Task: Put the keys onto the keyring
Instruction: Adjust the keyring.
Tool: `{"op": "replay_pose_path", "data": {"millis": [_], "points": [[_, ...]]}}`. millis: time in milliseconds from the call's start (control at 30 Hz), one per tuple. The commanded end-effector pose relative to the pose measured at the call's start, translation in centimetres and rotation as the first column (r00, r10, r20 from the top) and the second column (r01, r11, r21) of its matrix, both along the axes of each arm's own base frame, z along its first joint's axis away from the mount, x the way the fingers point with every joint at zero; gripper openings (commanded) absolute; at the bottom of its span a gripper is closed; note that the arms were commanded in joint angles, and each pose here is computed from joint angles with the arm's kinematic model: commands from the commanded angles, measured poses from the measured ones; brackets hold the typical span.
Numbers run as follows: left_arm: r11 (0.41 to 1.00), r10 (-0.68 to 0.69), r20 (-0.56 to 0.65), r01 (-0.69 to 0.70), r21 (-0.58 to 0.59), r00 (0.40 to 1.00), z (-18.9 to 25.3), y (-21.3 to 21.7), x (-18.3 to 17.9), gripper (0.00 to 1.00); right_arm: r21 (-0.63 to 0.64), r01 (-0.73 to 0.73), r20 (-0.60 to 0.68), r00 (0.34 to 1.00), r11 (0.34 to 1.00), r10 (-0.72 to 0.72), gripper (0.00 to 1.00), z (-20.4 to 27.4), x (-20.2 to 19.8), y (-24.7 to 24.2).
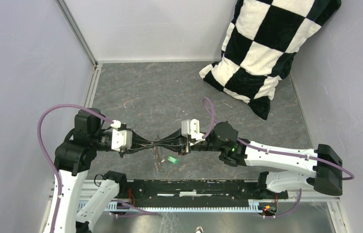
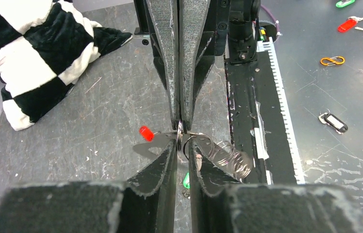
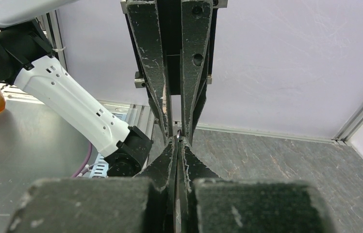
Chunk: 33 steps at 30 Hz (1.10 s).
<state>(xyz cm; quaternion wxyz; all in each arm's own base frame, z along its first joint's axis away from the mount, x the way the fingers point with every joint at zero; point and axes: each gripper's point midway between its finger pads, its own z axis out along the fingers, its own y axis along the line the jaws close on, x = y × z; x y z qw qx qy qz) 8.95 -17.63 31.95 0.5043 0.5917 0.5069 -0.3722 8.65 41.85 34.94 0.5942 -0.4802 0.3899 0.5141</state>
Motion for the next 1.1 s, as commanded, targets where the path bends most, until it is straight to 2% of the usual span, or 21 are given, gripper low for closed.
{"op": "replay_pose_path", "data": {"millis": [0, 133, 300, 400, 500, 533, 600, 633, 667, 800, 833, 867, 900, 1000, 1067], "points": [[0.999, -0.015, 0.019, 0.016, -0.034, 1.000, 1.4, -0.2, -0.5, 0.18, 0.063, -0.019, 0.025, 1.000, 0.998, 0.017, 0.01, 2.2, -0.6, -0.7], [0.999, -0.019, 0.035, 0.020, -0.034, 0.999, 1.4, -0.2, -0.5, 0.04, 0.043, -0.038, 0.025, 0.999, 0.998, 0.037, 0.01, 2.0, -0.9, -0.3], [0.999, -0.016, 0.024, 0.017, -0.029, 1.000, 1.1, -0.2, -0.3, 0.02, 0.003, -0.047, 0.027, 0.999, 0.999, 0.047, 0.03, 1.3, -1.0, -0.1], [1.000, -0.009, 0.003, 0.009, -0.021, 1.000, 0.7, -0.2, 0.1, 0.02, -0.027, -0.030, 0.016, 0.999, 0.999, 0.031, 0.21, 0.8, -0.7, -0.2], [1.000, -0.003, -0.013, 0.003, -0.013, 1.000, 0.1, -0.3, 0.5, 0.02, -0.068, 0.017, 0.003, 1.000, 0.998, -0.017, 0.45, -0.1, 0.0, -0.8], [1.000, -0.002, -0.015, 0.002, -0.011, 1.000, -0.2, -0.3, 0.5, 0.02, -0.082, 0.045, 0.004, 0.999, 0.996, -0.044, 0.57, -0.3, 0.3, -1.4], [1.000, 0.005, -0.019, -0.005, -0.006, 1.000, -0.6, -0.2, 0.8, 0.02, -0.110, 0.106, 0.004, 0.994, 0.988, -0.106, 0.71, -0.8, 1.2, -2.6], [1.000, 0.007, -0.022, -0.007, -0.004, 1.000, -0.9, -0.2, 0.8, 0.02, -0.124, 0.135, -0.004, 0.991, 0.983, -0.137, 0.81, -1.2, 1.7, -3.3], [1.000, 0.011, -0.023, -0.011, 0.000, 1.000, -1.1, -0.2, 1.0, 0.02, -0.143, 0.164, -0.019, 0.986, 0.976, -0.168, 0.97, -1.8, 2.3, -4.1], [1.000, 0.025, -0.042, -0.024, 0.017, 0.999, -2.0, -0.1, 1.5, 0.02, -0.237, 0.317, -0.107, 0.931, 0.918, -0.349, 0.98, -5.3, 5.1, -7.5], [0.999, 0.030, -0.046, -0.029, 0.022, 0.999, -2.3, -0.1, 1.6, 0.02, -0.256, 0.334, -0.169, 0.908, 0.907, -0.383, 0.98, -6.3, 5.5, -8.4], [0.999, 0.035, -0.047, -0.033, 0.029, 0.998, -2.5, -0.1, 1.8, 0.02, -0.267, 0.358, -0.230, 0.878, 0.895, -0.420, 0.98, -7.0, 6.0, -9.2], [0.999, 0.037, -0.044, -0.036, 0.033, 0.998, -2.7, 0.0, 1.8, 0.02, -0.303, 0.414, -0.291, 0.817, 0.858, -0.497, 0.98, -8.5, 6.9, -10.3], [0.998, 0.048, -0.042, -0.047, 0.040, 0.998, -2.9, 0.1, 2.1, 0.02, -0.401, 0.481, -0.305, 0.732, 0.780, -0.609, 0.98, -12.4, 7.9, -12.4], [0.997, 0.060, -0.046, -0.058, 0.042, 0.997, -2.8, 0.0, 2.4, 0.02, -0.429, 0.487, -0.369, 0.675, 0.761, -0.639, 0.98, -14.7, 8.2, -12.6]]}}
